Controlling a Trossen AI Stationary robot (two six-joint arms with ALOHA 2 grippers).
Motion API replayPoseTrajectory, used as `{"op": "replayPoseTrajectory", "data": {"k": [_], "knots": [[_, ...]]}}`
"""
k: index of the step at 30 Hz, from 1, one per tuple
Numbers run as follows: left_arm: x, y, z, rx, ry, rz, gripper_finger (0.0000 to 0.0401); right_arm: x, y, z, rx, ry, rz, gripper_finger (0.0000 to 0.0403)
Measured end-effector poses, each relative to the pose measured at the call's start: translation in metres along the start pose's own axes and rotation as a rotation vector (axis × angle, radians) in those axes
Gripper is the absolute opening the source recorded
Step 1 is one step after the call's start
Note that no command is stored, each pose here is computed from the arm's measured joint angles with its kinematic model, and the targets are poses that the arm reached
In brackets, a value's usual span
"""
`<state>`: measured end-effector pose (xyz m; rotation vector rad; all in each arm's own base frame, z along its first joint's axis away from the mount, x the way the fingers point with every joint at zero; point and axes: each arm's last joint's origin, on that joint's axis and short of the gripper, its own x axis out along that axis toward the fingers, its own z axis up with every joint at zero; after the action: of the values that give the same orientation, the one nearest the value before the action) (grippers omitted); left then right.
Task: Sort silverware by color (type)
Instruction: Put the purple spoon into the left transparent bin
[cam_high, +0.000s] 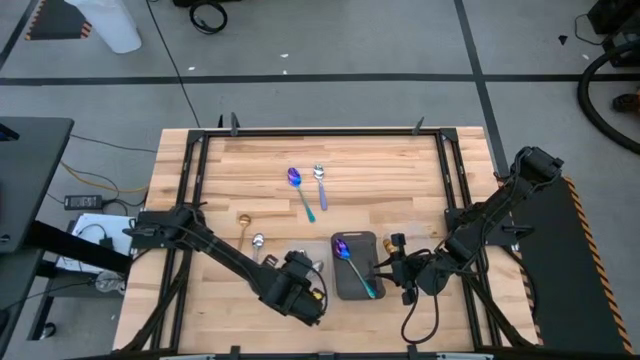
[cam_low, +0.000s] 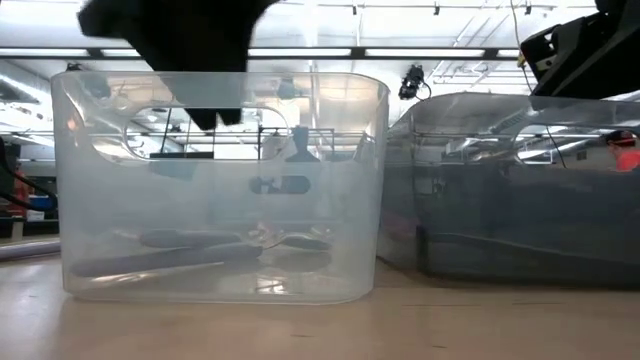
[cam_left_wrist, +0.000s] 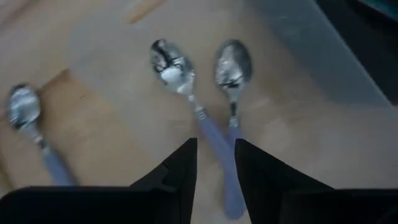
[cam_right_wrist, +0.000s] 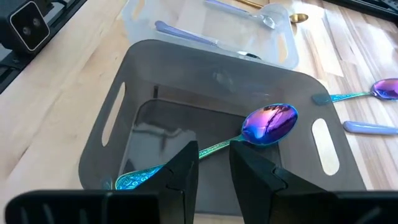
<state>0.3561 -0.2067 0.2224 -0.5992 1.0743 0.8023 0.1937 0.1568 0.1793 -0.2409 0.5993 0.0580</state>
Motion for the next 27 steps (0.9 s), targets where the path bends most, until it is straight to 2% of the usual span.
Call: {"op": "replayPoseTrajectory", "data": {"k": [5, 15, 27], "knots": [[-0.007, 0.011, -0.010, -0.021, 0.013, 0.109, 0.0116, -0.003, 0.004, -0.001, -0.011, -0.003, 0.015, 0.0100], [-0.015, 0.018, -0.028, -0.042, 0.017, 0.168, 0.0116, -0.004, 0.005, -0.001, -0.016, -0.010, 0.006, 0.0100], [0.011, 0.035, -0.045, -0.077, 0.043, 0.290, 0.0116, -0.004, 0.006, -0.001, -0.015, -0.007, 0.023, 0.0100]]}}
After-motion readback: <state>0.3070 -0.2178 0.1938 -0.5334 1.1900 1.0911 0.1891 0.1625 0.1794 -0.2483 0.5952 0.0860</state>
